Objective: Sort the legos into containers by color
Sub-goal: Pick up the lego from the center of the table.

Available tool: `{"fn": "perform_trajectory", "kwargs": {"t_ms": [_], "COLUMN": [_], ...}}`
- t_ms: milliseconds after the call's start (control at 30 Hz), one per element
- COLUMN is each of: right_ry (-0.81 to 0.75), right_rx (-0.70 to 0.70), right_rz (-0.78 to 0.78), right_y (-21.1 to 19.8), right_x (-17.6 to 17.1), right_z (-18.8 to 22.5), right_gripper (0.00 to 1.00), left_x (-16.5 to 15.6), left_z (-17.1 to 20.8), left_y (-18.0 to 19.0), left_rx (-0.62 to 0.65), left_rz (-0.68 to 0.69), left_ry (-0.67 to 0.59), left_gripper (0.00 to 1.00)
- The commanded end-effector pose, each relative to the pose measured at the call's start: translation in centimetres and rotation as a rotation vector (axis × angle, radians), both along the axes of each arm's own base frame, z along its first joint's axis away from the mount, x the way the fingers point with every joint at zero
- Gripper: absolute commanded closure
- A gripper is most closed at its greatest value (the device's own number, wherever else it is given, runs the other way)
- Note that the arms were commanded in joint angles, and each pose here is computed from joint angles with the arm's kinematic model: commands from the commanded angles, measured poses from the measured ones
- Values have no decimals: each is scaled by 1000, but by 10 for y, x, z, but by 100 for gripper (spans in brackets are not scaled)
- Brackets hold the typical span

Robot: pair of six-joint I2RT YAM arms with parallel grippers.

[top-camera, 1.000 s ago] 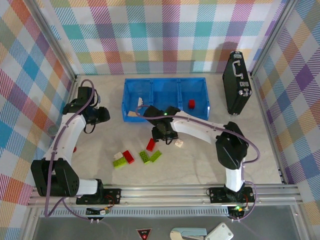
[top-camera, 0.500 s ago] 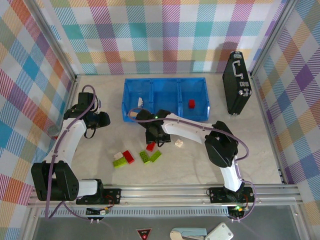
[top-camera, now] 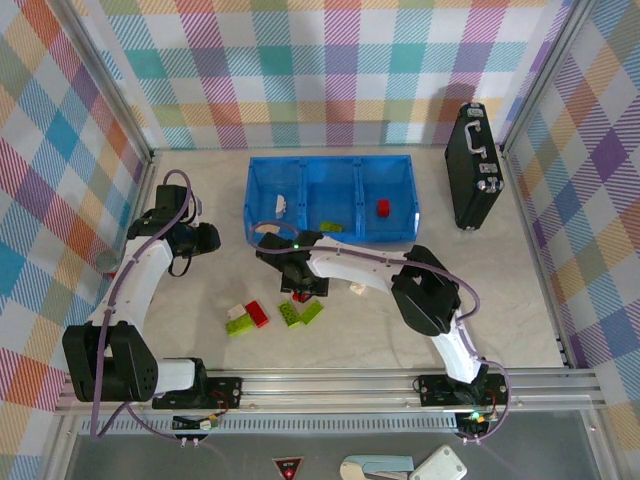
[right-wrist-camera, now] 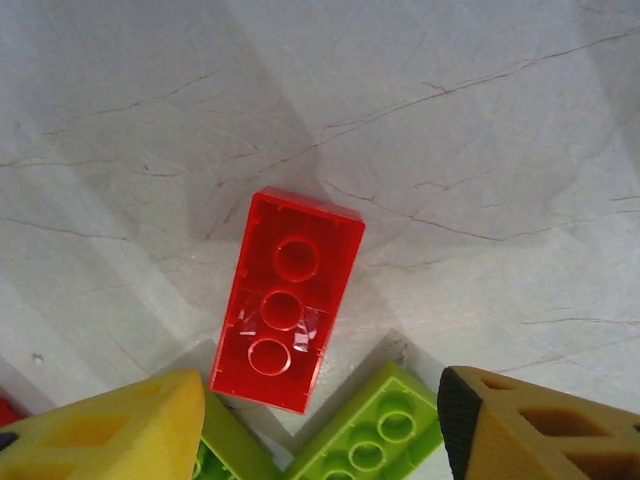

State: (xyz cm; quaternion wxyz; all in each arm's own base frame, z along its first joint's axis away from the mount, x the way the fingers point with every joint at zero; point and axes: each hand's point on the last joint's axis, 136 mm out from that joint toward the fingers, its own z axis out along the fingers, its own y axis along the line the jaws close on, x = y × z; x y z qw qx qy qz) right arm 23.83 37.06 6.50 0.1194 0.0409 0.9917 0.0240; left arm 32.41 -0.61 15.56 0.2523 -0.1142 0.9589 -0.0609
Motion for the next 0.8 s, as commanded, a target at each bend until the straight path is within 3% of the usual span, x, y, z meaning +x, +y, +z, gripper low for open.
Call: {"fn": "perform_trajectory", "kwargs": {"t_ms": [0, 767], "right_ry": [-15, 10], "right_rx": [-18, -56], "right_rz": [-72, -105], "right_y": [2, 14], "right_x": [2, 7], "right_z": [-4, -39], "right_gripper": [37, 43], "left_x": [-3, -4], "left_z": [2, 0], "left_y": [2, 2], "left_rx": [-7, -7], "left_rz": [-4, -4], "left_ry": [-10, -2], "left_gripper": [63, 63]}}
